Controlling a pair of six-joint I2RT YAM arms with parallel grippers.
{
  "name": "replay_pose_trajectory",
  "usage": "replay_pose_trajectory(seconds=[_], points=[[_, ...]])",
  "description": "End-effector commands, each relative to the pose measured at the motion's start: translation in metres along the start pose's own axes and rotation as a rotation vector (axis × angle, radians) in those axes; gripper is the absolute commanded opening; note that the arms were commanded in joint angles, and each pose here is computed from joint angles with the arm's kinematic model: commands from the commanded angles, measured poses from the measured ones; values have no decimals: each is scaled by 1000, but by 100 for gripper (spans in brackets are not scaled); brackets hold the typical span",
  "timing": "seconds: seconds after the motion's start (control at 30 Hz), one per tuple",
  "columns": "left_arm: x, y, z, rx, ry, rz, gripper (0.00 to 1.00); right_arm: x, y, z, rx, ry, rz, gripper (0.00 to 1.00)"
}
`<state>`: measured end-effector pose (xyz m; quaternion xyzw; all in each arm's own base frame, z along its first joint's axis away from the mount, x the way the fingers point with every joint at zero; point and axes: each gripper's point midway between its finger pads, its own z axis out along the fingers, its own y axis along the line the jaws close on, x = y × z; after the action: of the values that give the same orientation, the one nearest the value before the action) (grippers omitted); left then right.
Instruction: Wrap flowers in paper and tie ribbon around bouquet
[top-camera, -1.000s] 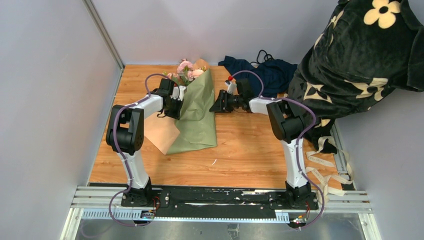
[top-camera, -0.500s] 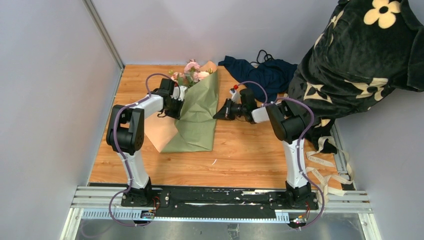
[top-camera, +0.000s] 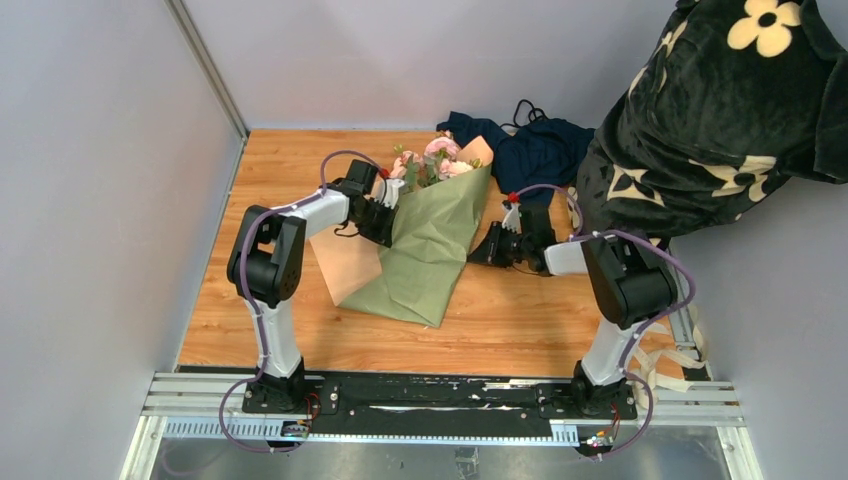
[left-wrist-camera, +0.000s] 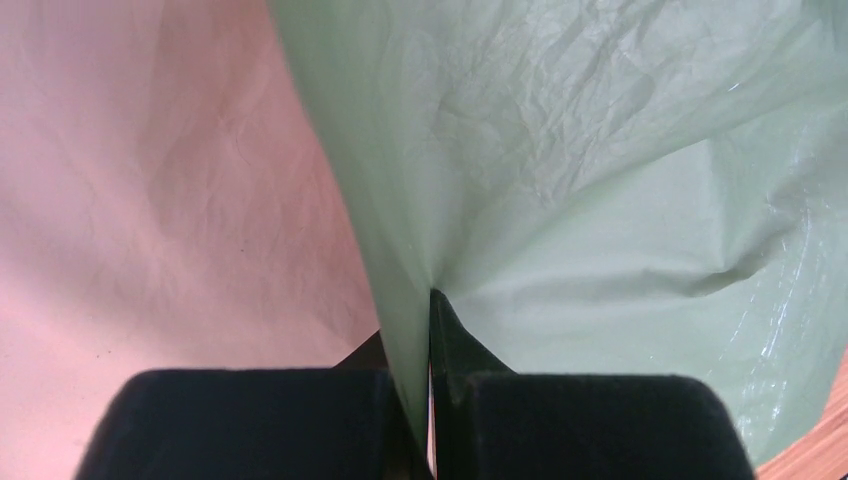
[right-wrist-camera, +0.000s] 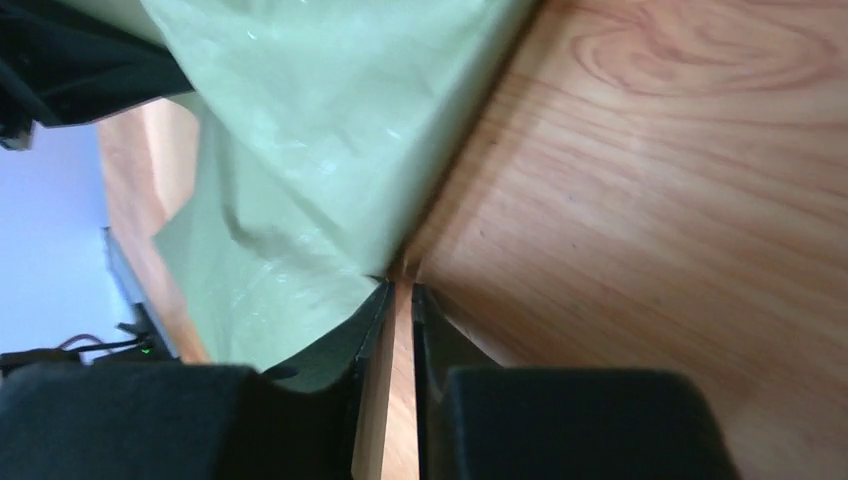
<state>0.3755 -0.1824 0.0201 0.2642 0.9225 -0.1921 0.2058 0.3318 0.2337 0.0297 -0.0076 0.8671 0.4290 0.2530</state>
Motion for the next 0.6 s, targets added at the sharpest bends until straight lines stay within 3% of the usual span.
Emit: replay_pose_trajectory(seconds=[0.0, 0.13, 0.23, 0.4, 0.57], points=[[23, 13, 6, -31, 73, -26, 0, -16, -25, -34, 270, -8, -158, 19], [28, 11, 8, -19, 78, -28, 0, -38, 18, -56, 384, -114, -367, 21], [30, 12, 10, -21, 86, -38, 0, -21, 76, -28, 218, -90, -471, 21], [28, 14, 9, -34, 86, -52, 0, 29, 152, 32, -196, 93, -330, 4], [27, 18, 6, -63, 89, -59, 0, 67, 152, 73, -267, 215, -239, 0]])
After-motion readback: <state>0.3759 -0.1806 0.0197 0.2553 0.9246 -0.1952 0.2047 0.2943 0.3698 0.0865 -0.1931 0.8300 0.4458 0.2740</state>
